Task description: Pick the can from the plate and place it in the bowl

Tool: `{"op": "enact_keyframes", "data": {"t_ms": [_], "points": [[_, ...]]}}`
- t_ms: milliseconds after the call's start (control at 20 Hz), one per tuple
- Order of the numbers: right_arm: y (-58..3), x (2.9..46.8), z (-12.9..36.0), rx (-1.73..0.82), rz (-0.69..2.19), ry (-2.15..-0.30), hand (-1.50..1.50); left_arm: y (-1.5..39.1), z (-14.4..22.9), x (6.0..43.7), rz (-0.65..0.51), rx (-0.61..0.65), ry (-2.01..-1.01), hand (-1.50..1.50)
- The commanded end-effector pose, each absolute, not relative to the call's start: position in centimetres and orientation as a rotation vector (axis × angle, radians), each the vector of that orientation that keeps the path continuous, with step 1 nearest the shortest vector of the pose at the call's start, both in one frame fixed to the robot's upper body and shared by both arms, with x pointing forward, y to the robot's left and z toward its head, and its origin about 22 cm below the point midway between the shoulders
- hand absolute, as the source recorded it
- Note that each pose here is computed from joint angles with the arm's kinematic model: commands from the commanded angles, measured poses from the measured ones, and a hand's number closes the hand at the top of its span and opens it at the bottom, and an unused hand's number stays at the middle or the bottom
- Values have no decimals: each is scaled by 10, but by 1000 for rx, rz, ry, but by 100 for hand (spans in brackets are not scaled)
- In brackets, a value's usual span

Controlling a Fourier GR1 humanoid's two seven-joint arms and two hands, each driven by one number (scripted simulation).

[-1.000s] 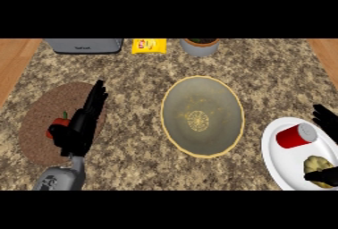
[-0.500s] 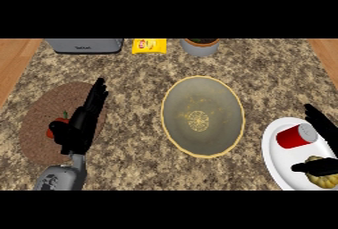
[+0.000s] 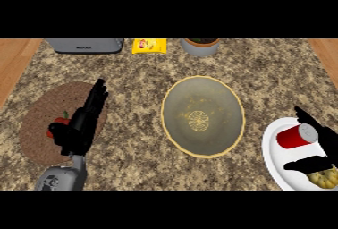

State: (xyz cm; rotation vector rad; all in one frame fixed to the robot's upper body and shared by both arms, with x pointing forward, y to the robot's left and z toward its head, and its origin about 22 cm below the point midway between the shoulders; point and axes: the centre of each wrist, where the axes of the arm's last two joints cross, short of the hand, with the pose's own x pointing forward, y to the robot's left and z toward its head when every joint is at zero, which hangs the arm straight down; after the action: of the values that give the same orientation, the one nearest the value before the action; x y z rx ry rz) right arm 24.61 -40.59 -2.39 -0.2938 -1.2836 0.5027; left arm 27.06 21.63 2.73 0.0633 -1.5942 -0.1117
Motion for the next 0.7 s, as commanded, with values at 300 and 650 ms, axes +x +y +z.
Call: {"op": "enact_keyframes", "data": {"t_ms": [300,650], "points": [[-392,247,-33,-276,812,-1353,150,218,10,274,-113,79,-1616,0],[-193,247,-56,-147,648,-1468,150,211,24,273,-122,59,-1583,0]]}}
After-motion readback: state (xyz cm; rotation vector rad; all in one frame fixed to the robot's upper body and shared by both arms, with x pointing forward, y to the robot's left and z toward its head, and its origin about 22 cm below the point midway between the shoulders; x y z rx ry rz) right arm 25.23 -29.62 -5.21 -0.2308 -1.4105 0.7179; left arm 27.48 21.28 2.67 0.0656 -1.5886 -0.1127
